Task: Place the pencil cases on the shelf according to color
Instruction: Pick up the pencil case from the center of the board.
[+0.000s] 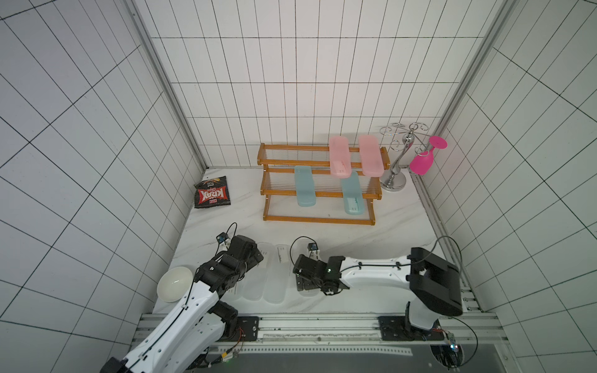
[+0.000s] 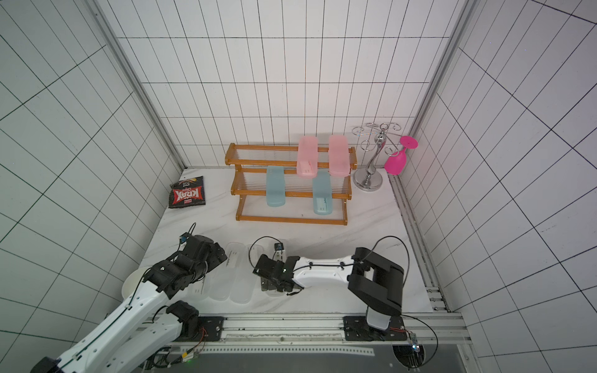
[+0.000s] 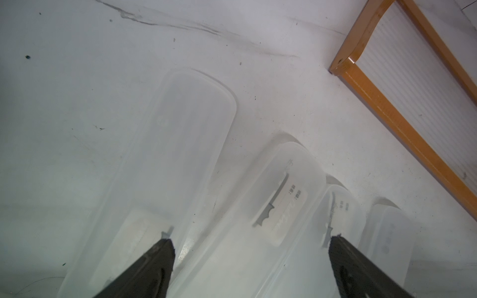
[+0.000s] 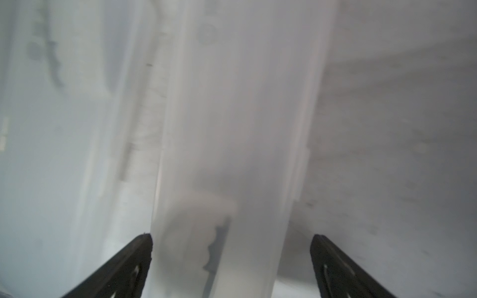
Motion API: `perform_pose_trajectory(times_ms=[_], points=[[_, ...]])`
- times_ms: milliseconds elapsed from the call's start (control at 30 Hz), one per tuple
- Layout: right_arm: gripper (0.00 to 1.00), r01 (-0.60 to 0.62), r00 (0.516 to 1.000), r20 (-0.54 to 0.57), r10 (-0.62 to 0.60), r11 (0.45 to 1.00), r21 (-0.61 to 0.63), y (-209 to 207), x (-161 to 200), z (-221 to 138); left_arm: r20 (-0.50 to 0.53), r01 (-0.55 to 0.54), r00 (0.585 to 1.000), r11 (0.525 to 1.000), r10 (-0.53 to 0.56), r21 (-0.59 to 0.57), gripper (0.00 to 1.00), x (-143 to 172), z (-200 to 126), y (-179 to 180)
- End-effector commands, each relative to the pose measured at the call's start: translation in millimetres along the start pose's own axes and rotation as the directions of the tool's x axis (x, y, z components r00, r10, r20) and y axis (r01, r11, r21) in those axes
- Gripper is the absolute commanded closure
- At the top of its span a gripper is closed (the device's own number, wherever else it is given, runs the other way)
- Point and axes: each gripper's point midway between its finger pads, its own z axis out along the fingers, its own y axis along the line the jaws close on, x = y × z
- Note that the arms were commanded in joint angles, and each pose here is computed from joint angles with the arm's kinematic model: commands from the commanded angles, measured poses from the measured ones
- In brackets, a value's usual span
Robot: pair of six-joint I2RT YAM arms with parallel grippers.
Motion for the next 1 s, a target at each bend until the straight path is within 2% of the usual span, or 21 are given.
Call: perform_pose_trajectory(times_ms=[0, 200, 433, 567, 700, 833, 967], points=[[0.01, -0.055, 0.998, 0.033, 0.052, 0.993, 0.104, -64, 10, -18, -0.005, -0.035, 0.999, 0.999, 0.035, 0.033, 0.02, -6, -10, -14], [0.01, -0.034, 0.995, 0.093, 0.033, 0.999, 0.012, -71, 5, -43, 0.034, -0.014, 0.999, 0.998, 0.011, 0.064, 0.02, -11, -15, -15], [0.01, -0.031, 0.99, 0.141, 0.02, 0.997, 0.075, -92, 1, -58, 0.087, -0.02, 0.996, 0.993, 0.01, 0.12, 0.02, -18, -25, -18], [0.01, 0.043, 0.985, 0.164, -0.045, 0.999, 0.019, -94, 2, -63, 0.112, -0.059, 0.993, 0.981, 0.039, 0.183, 0.02, -23, -29, -33], [0.01, 0.088, 0.98, 0.183, -0.084, 0.996, -0.016, -97, 2, -79, 0.091, -0.095, 0.993, 0.968, 0.076, 0.234, 0.02, -22, -32, -49], [0.01, 0.096, 0.97, 0.228, -0.083, 0.994, -0.045, -104, 2, -83, 0.103, -0.121, 0.99, 0.965, 0.099, 0.235, 0.02, -20, -36, -50], [0.01, 0.129, 0.97, 0.218, -0.113, 0.99, -0.061, -103, 7, -80, 0.131, -0.112, 0.988, 0.959, 0.079, 0.261, 0.02, -20, -40, -45]])
